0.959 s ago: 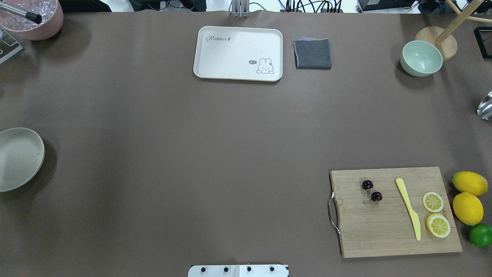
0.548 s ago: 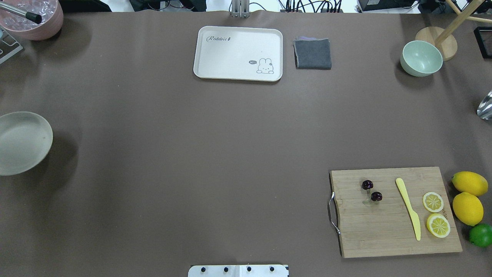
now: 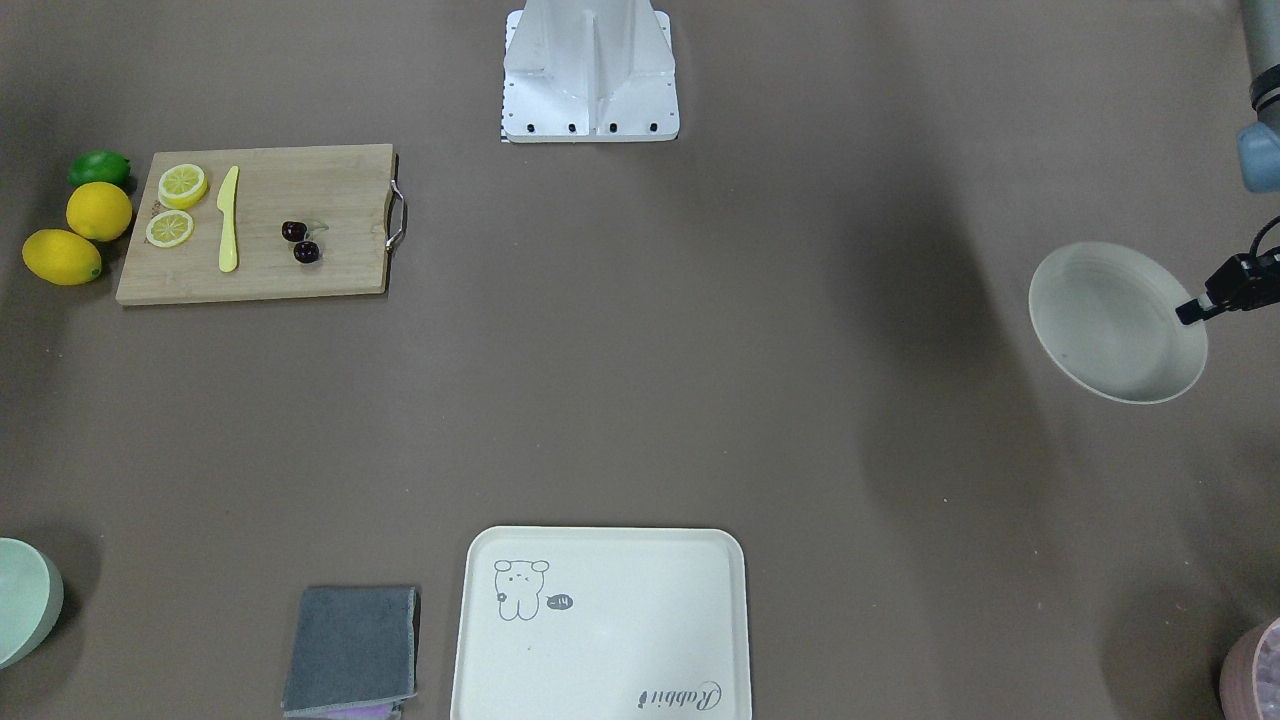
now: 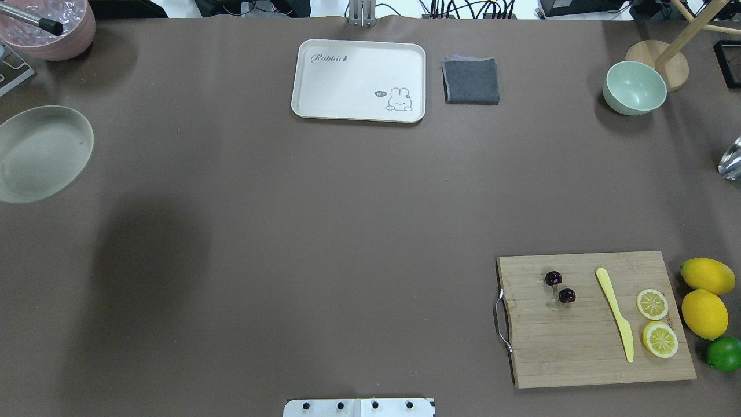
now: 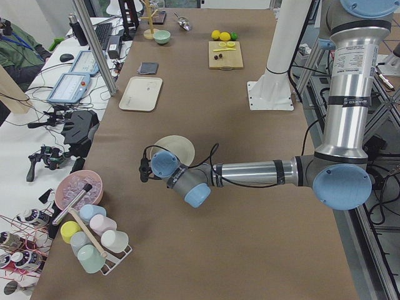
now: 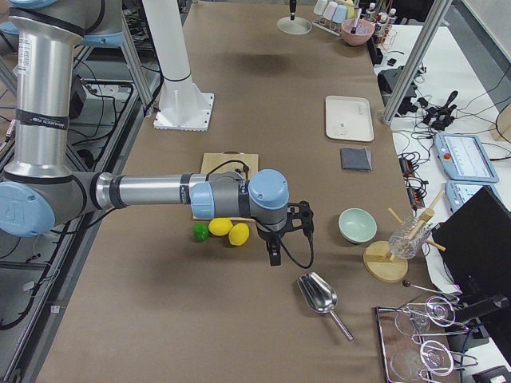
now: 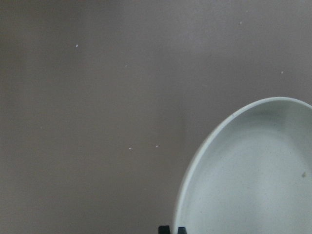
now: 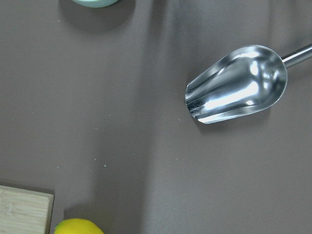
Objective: Place red cherry on plate
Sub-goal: 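Slide the plate to table center with left gripper while right arm reaches in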
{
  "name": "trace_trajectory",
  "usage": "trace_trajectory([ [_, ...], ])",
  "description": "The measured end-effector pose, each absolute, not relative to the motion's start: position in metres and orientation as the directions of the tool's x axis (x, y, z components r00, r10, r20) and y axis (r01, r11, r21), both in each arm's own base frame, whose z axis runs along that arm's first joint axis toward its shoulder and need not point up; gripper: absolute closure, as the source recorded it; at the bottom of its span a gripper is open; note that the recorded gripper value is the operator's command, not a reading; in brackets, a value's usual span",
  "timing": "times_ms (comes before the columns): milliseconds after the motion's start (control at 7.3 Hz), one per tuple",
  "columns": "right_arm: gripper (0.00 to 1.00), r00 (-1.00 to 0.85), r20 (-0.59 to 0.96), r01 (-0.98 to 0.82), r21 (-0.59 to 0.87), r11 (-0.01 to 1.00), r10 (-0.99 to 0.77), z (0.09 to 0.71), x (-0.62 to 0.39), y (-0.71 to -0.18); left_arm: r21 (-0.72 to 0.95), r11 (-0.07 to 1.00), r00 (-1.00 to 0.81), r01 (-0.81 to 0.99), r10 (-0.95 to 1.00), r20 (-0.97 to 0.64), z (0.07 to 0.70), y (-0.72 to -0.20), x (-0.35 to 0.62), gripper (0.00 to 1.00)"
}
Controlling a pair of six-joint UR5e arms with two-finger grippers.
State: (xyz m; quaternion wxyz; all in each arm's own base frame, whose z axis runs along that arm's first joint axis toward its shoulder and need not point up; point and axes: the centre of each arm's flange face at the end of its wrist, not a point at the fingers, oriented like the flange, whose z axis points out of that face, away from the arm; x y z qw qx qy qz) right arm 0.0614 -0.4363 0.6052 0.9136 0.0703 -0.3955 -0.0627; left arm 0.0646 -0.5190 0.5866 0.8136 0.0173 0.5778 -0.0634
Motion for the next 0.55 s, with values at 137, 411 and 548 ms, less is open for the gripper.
trace_trajectory([
  [137,0.0,0.676,0.712,0.073,0.19,0.979,-0.189,0.596,0.051,-0.448,-0.069,0.988,0.317,0.14,-0.111,-0.942,0.551,-0.529,0.086,1.0],
  [411,0.0,0.676,0.713,0.071,0.187,0.98,-0.185,0.56,0.014,-0.483,-0.108,0.977,0.326,0.182,-0.164,-0.931,0.483,-0.538,0.164,1.0],
  [548,0.0,0.677,0.717,0.058,0.174,0.983,-0.167,0.535,-0.013,-0.502,-0.129,0.97,0.322,0.204,-0.191,-0.927,0.45,-0.539,0.213,1.0],
])
